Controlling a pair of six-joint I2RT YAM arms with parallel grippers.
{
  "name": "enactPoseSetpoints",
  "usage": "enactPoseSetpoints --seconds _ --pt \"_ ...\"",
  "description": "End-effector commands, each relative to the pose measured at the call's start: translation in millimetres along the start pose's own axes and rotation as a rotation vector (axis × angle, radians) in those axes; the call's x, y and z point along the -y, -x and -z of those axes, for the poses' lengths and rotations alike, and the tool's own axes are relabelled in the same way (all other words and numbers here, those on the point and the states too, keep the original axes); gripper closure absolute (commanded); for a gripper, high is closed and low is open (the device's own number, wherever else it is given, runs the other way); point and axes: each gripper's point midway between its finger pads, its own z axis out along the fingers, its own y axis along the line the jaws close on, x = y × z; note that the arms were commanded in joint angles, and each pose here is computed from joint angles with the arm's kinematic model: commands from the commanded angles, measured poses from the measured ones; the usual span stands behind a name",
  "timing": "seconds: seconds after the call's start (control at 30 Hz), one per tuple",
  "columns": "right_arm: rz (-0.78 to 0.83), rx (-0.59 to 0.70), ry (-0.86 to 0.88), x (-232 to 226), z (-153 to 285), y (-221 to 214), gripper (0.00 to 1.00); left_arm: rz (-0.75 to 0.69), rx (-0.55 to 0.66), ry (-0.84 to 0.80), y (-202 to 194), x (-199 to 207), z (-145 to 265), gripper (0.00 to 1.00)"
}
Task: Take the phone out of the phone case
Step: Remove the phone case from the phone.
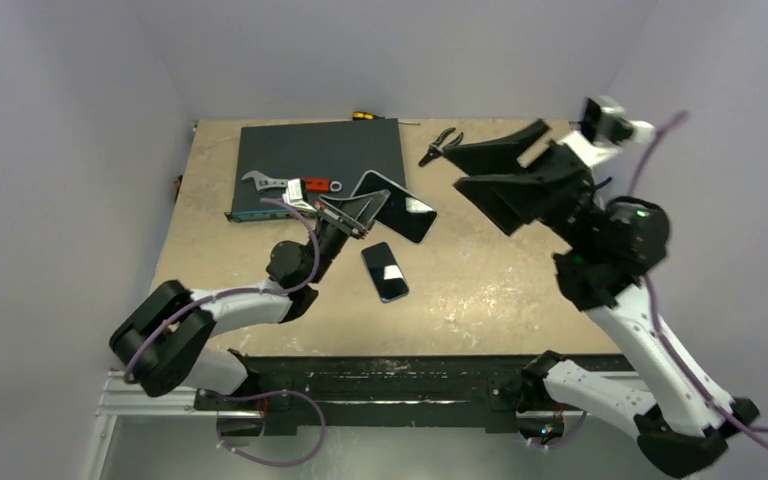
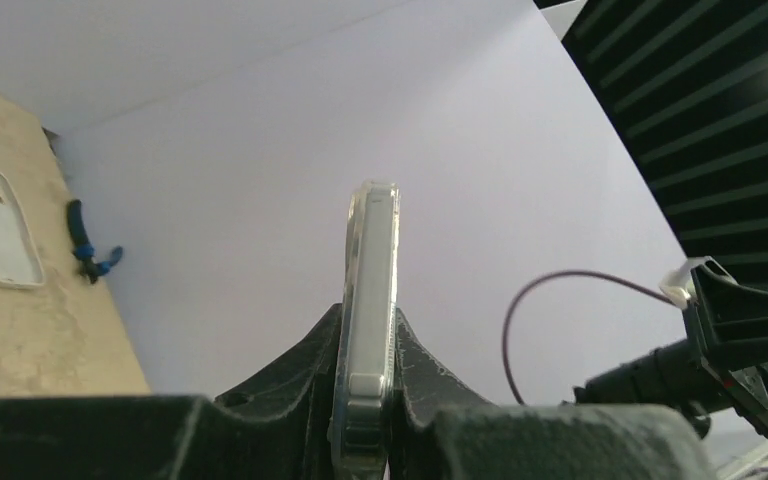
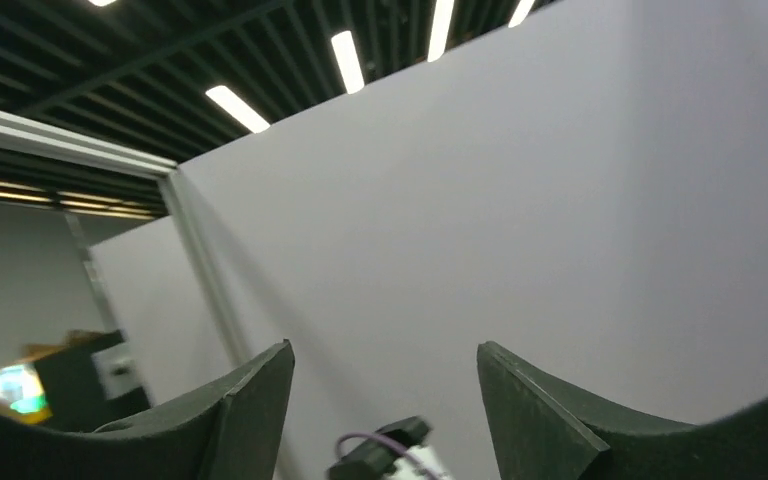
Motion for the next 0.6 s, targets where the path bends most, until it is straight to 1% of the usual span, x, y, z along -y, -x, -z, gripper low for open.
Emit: enactPoseSetpoints --seconds 0.0,0.03,0.07,0.13,0.17,0.23,0.27,0.3,0.37,0.43,0.57 --pt "0.283 -0.068 -0.398 54.8 41.2 -3.0 0.19 -0.248 0.096 -0.164 30.9 96.6 5.1 1.00" --pt "0.292 -0.082 -0.470 65.6 51.8 -5.6 0.14 -0.291 0.092 -0.122 32.9 97.5 3.0 1.00" --pt "0.305 -0.082 -0.521 73.5 61.2 -6.6 0.13 -0.330 0.093 -0.107 35.3 104.0 1.8 1.00" --pt "0.301 -0.074 -0.596 89.9 80.9 -15.0 0.13 -0.392 0.086 -0.075 38.5 115.4 -2.2 1.00" --pt "0.273 -0.081 -0.621 97.2 89.5 -23.6 0.14 -0.415 0.078 -0.057 39.3 120.2 -4.3 1.00" --pt "0.234 -0.167 -0.679 116.9 104.5 -47.3 0.17 -0.466 0.052 -0.039 39.1 131.6 -7.8 1.00" --pt "0.219 -0.224 -0.688 124.3 108.3 -59.3 0.21 -0.498 0.040 -0.027 39.1 134.5 -8.8 1.00" --pt "0.188 -0.259 -0.687 132.4 110.5 -71.6 0.27 -0.517 0.033 -0.022 39.4 138.8 -9.6 1.00" --pt "0.138 -0.251 -0.646 135.5 109.2 -82.8 0.35 -0.539 0.035 -0.031 41.0 146.9 -10.5 1.00" --pt "0.115 -0.218 -0.612 135.6 105.6 -85.0 0.38 -0.552 0.050 -0.053 43.3 153.5 -10.4 1.00" --pt "0.092 -0.179 -0.627 144.3 99.5 -81.5 0.38 -0.569 0.060 -0.071 44.3 157.7 -12.3 1.00"
